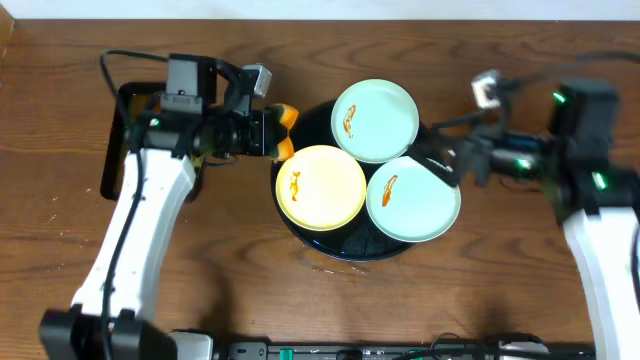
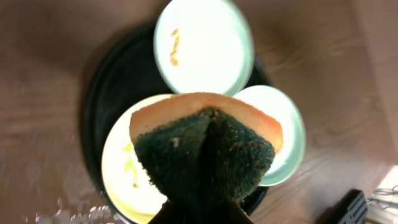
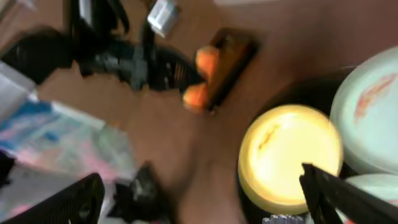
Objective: Clean dirty plates on tray and stack at the side
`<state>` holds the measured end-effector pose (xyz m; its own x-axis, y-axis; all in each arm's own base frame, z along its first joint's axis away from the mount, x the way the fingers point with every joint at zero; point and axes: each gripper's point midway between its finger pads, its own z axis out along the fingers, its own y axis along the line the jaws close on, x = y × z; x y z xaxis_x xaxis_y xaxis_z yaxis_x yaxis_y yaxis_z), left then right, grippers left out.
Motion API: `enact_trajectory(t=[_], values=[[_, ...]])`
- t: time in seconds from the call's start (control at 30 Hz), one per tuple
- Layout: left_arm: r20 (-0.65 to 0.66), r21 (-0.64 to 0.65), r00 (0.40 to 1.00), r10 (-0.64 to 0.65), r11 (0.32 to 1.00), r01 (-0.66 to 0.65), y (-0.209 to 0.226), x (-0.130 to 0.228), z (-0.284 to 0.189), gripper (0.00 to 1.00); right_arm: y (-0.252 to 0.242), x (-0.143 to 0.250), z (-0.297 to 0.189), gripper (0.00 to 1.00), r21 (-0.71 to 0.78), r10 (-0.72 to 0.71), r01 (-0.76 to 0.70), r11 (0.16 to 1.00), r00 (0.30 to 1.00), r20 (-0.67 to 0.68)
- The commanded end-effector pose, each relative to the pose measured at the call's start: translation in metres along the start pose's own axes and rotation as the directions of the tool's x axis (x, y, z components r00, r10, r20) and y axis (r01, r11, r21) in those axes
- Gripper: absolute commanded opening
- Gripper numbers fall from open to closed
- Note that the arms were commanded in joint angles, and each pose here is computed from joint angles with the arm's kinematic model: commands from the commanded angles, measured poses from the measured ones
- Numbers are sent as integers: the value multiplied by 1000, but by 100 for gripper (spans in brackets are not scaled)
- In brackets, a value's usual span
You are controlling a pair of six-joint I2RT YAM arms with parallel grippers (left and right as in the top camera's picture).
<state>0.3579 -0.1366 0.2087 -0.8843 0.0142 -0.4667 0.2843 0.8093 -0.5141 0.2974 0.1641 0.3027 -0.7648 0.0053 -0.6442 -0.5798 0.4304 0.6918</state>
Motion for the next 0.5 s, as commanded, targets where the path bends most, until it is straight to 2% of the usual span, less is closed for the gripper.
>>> enact_trajectory(t=[0.0,0.07,0.1,0.17,0.2,0.23,0.27,0.33,0.4,0.47], values=[[-25,-65,991,-129,990,127,15,6,8,7,-2,-2,31,99,-46,-74,70,996,994,-79],[-40,-70,976,-213,975,210,15,9,14,7,6,-10,44,99,-147,-126,116,982,990,-62],[-48,-72,971,-235,970,231,15,10,17,8,6,-15,53,99,-172,-93,81,982,994,-61],[-56,-72,967,-248,967,244,14,12,20,7,-7,-18,70,99,-111,-47,39,993,997,-68],[-64,-70,968,-244,968,239,11,13,22,7,-29,-15,81,83,17,23,-22,1000,997,-76],[-71,-67,969,-237,970,233,8,15,24,8,-64,-4,89,55,239,131,-111,965,989,-72],[-82,-64,970,-230,972,226,5,18,26,7,-90,8,90,42,405,186,-144,903,980,-66],[-89,-83,972,-219,974,212,4,22,30,7,-119,29,94,42,586,224,-135,799,971,-82],[-82,-156,974,-211,968,196,11,25,32,7,-130,43,103,42,633,254,-135,763,962,-102],[-59,-239,965,-255,942,234,22,28,32,7,-143,58,115,41,651,319,-171,740,941,-115]])
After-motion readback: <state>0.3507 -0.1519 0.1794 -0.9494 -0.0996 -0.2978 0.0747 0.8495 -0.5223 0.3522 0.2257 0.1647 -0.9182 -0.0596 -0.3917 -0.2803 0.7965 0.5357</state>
